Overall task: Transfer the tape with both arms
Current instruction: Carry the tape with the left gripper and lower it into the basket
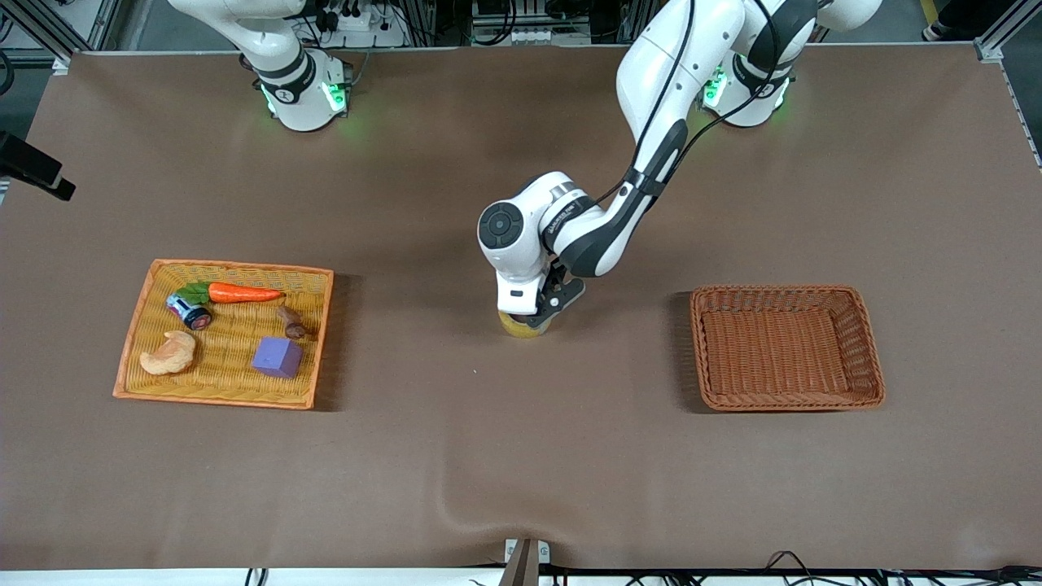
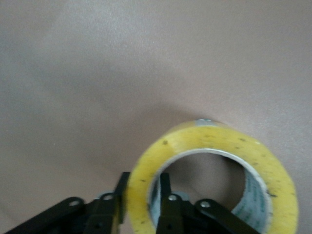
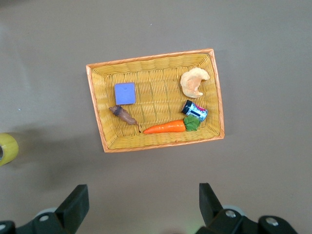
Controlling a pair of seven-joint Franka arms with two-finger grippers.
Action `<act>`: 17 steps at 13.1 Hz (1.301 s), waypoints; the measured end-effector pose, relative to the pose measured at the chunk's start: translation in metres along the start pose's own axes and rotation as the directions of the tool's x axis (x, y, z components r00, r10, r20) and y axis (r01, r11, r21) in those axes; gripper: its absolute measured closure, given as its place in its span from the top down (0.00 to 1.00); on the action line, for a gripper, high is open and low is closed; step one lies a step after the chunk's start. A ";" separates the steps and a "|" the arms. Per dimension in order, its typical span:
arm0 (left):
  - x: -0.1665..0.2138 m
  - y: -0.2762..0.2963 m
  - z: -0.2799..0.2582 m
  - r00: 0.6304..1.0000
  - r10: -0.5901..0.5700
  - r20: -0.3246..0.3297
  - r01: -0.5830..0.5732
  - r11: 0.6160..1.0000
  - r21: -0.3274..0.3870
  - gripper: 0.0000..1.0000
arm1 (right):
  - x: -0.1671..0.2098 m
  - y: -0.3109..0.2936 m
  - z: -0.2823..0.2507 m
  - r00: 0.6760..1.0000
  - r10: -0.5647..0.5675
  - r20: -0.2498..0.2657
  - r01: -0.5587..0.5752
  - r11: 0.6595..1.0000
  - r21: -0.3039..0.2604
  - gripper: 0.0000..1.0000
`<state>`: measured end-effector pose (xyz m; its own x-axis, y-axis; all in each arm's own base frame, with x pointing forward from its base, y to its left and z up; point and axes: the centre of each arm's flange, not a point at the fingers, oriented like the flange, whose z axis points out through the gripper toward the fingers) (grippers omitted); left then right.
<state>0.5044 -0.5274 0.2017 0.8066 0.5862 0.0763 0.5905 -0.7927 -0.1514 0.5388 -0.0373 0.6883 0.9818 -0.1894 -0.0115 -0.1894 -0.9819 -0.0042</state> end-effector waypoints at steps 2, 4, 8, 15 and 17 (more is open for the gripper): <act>0.008 0.002 -0.022 1.000 -0.013 -0.011 0.013 0.999 -0.032 0.22 | 0.006 0.007 0.010 1.000 0.015 0.019 -0.015 1.000 -0.003 1.00; 0.031 -0.001 -0.056 0.998 -0.047 -0.038 0.044 0.996 -0.072 0.22 | 0.018 0.016 0.031 0.998 0.034 0.056 -0.033 0.999 -0.008 1.00; 0.088 -0.033 -0.153 0.986 -0.141 -0.088 0.132 0.986 -0.106 0.22 | 0.023 0.015 0.039 0.998 0.014 0.069 -0.013 1.000 -0.008 1.00; 0.311 -0.168 -0.183 0.870 -0.486 -0.087 0.489 0.872 0.017 0.22 | 0.030 0.008 0.044 0.999 -0.034 0.031 0.034 0.999 -0.003 1.00; 0.362 -0.210 -0.162 0.825 -0.560 -0.076 0.565 0.822 0.072 0.22 | 0.030 0.005 0.045 0.996 -0.081 0.032 0.081 0.997 -0.001 1.00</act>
<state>0.6771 -0.1762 0.4207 0.3365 0.9151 0.2223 0.9390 -0.3082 -0.1526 0.5672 -0.0479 0.6430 0.9931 -0.1090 -0.0431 -0.1093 -0.9940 -0.0039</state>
